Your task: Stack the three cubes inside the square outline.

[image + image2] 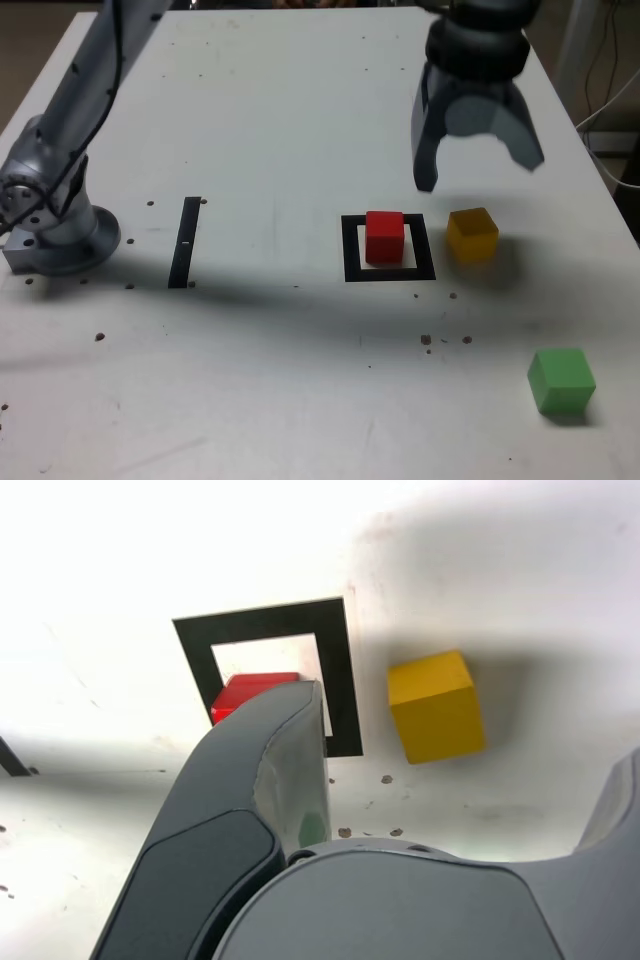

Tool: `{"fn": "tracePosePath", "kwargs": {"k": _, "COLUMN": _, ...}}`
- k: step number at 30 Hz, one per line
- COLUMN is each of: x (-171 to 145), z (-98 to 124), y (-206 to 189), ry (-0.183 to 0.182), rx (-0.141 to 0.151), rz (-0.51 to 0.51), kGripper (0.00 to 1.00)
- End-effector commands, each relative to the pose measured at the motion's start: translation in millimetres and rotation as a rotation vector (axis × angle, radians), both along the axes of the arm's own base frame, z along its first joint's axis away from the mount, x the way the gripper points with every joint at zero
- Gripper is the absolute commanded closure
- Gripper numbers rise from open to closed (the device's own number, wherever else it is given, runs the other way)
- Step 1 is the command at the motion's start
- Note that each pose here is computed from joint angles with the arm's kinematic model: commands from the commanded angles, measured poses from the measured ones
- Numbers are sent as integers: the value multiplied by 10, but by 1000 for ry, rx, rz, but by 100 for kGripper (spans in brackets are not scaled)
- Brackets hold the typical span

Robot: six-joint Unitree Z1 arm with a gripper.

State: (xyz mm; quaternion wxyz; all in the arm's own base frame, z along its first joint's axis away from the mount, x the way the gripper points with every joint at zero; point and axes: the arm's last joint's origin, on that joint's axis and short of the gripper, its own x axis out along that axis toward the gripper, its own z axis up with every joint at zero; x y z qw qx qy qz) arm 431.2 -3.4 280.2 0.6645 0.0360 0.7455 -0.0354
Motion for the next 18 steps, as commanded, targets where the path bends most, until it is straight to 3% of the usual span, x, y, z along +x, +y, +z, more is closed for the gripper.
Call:
{"fn": "tracePosePath", "kwargs": {"k": 1, "x": 50, "z": -73, "y": -30, "ry": 11, "rx": -5, "rz": 0, "kGripper": 0}}
{"fn": "tracePosePath", "kwargs": {"k": 18, "x": 239, "z": -367, "y": -69, "ry": 43, "rx": -29, "rz": 5, "kGripper": 1}}
